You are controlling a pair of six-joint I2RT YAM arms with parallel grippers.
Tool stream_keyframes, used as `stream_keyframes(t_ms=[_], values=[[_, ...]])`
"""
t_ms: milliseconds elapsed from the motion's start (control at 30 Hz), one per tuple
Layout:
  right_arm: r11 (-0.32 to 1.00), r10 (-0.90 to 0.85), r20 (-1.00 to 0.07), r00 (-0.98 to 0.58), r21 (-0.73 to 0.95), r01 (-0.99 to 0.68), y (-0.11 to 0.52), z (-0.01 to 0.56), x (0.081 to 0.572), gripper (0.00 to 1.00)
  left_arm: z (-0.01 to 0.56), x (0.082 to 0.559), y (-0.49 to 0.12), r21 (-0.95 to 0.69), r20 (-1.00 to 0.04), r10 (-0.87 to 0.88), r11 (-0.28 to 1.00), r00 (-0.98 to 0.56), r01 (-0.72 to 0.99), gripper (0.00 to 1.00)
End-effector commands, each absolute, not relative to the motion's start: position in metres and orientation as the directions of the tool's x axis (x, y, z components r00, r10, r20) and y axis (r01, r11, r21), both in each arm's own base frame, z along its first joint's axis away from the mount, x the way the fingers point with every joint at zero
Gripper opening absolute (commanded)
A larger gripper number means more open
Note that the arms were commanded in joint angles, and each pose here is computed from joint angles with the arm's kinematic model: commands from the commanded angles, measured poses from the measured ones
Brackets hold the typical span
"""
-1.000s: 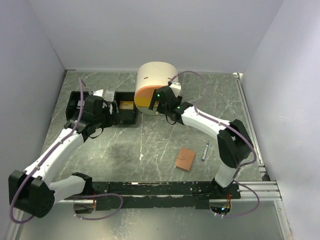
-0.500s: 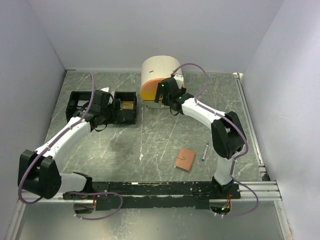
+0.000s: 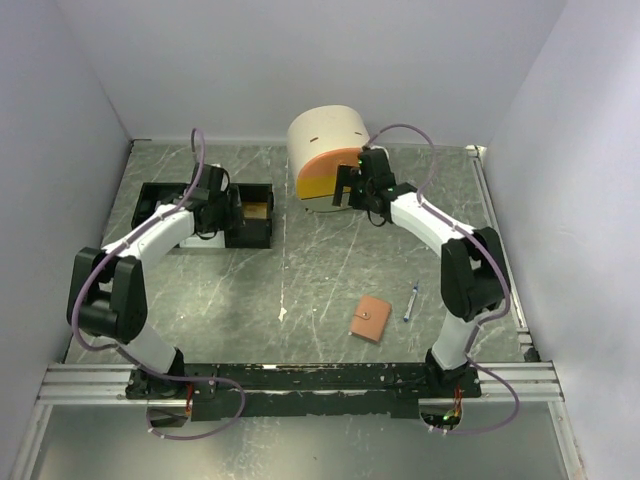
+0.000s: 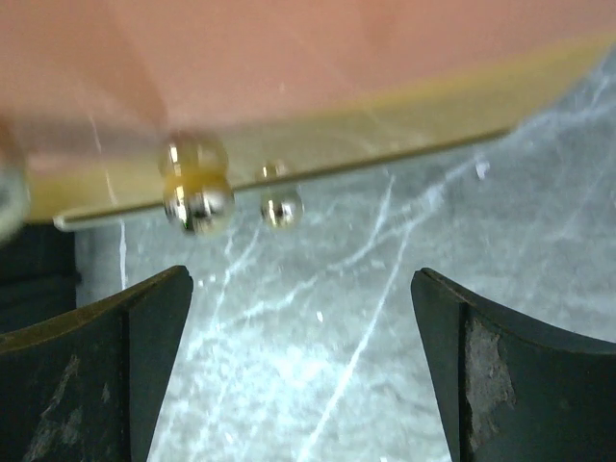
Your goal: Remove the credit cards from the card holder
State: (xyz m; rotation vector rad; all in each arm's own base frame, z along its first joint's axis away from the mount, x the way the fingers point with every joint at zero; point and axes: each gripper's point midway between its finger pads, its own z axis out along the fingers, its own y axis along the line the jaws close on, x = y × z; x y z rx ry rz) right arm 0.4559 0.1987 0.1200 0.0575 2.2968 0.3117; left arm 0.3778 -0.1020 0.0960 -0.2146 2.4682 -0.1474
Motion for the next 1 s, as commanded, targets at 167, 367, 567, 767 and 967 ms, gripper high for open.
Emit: stream_keyframes(t_ms=[167,367,567,767,967], values=[[0.944,0.089,-0.728,-0.680,0.279,-0.175,0.194,0.142,0.411,1.00,0.088,0.406,-0.100,-0.150,-0.599,-0.160,0.985,-0.784,-0.086,0.69],[0.944,0.125,-0.671,-0.731,0.307,-0.122,0.193,0.128,0.402,1.00,0.083,0.403,-0.106,-0.169,-0.581,-0.146,0.984,-0.801,-0.057,0.56],[0.947,0.148,-0.654,-0.742,0.311,-0.085,0.186,0.115,0.389,1.00,0.079,0.392,-0.115,-0.211,-0.566,-0.134,0.977,-0.813,-0.014,0.37],[0.967,0.141,-0.636,-0.759,0.253,-0.033,0.170,0.103,0.378,1.00,0.074,0.381,-0.119,-0.229,-0.540,-0.127,0.973,-0.832,0.001,0.23],[0.964,0.143,-0.619,-0.772,0.263,-0.032,0.168,0.099,0.366,1.00,0.075,0.366,-0.138,-0.255,-0.527,-0.123,0.967,-0.841,0.019,0.22]])
